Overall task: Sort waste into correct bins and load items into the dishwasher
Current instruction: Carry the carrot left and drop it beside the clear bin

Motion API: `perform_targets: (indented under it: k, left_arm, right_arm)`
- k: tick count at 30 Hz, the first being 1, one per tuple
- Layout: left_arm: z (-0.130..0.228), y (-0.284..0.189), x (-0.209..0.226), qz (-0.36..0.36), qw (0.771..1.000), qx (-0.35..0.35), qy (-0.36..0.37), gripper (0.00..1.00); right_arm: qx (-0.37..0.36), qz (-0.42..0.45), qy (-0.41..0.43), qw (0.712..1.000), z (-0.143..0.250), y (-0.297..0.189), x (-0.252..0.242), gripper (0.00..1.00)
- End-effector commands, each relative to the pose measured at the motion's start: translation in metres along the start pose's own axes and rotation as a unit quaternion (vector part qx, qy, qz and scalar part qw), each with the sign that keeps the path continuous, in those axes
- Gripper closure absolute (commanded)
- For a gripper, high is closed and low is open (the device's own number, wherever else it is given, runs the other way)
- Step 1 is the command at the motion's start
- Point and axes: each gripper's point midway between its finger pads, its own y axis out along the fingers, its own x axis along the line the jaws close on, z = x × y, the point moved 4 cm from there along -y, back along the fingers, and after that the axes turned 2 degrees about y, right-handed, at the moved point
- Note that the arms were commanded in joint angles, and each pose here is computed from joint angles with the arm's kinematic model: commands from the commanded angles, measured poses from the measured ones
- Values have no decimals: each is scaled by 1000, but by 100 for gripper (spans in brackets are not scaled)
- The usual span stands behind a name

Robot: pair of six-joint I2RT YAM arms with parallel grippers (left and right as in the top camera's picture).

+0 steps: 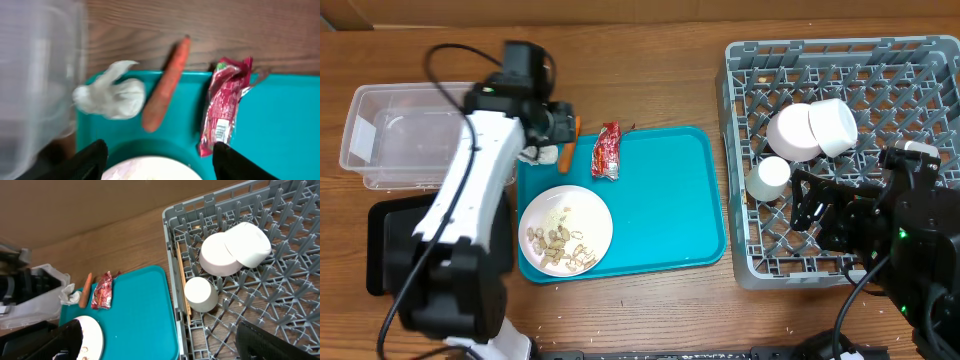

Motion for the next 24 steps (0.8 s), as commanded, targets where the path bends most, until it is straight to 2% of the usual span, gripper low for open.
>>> perform_targets:
  k: [1,5,8,12,20,22,24]
  left_arm:
    - [16,44,0,-24,998,46,29,33]
    - [24,75,-11,-23,993,71,87,34]
    - [29,93,-2,-64,991,85,78,37]
    - [34,110,-3,-60,990,97,81,40]
    - [44,123,-13,-21,989,123,85,74]
    - [43,118,-13,-22,989,124,83,79]
    - [41,112,-12,-24,989,126,74,79]
  right_arm:
    - [-7,5,2,1000,-2,0,-2,0]
    - [-7,5,2,1000,-2,0,-2,0]
    - [-7,5,2,1000,-2,0,-2,0]
    - [-7,5,2,1000,-2,0,-2,0]
    - [-7,5,2,1000,-2,0,-2,0]
    - [-7,5,2,1000,-2,0,-2,0]
    - [-7,5,2,1000,-2,0,-2,0]
